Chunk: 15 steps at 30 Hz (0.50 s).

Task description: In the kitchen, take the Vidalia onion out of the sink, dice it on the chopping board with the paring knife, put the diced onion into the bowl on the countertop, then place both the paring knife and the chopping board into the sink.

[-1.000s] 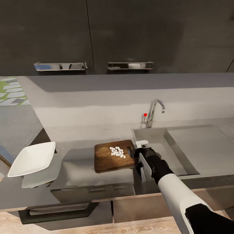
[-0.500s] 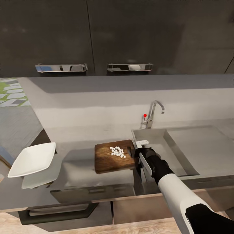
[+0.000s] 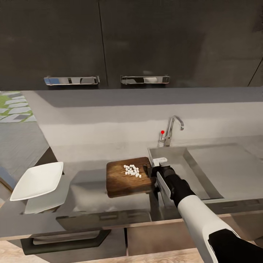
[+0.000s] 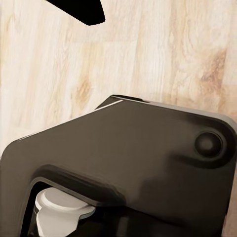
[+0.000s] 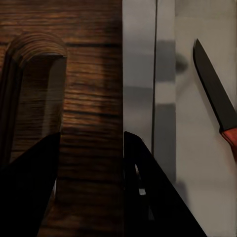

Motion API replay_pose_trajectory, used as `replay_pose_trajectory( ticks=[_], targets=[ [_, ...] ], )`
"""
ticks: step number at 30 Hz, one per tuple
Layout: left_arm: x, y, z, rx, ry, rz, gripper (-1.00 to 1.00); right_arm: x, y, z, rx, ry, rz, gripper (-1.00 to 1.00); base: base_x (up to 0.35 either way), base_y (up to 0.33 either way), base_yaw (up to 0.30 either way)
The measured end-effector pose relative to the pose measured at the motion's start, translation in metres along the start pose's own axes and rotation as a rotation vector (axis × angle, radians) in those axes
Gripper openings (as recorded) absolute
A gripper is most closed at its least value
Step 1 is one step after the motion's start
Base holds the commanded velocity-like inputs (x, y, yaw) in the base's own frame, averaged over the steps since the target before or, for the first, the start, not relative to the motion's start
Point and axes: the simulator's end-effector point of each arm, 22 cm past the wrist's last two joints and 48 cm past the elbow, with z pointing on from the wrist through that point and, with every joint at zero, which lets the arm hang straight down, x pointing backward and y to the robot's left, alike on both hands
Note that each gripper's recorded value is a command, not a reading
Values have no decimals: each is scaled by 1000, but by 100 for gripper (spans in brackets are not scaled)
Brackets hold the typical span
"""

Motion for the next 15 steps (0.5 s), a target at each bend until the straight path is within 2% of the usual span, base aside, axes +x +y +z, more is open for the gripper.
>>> replay_pose_trajectory(
  ticks=[15],
  targets=[
    [-9, -2, 0, 5, -23, -2, 100, -12, -1, -11, 5, -23, -3, -100, 0, 0, 0]
  ],
)
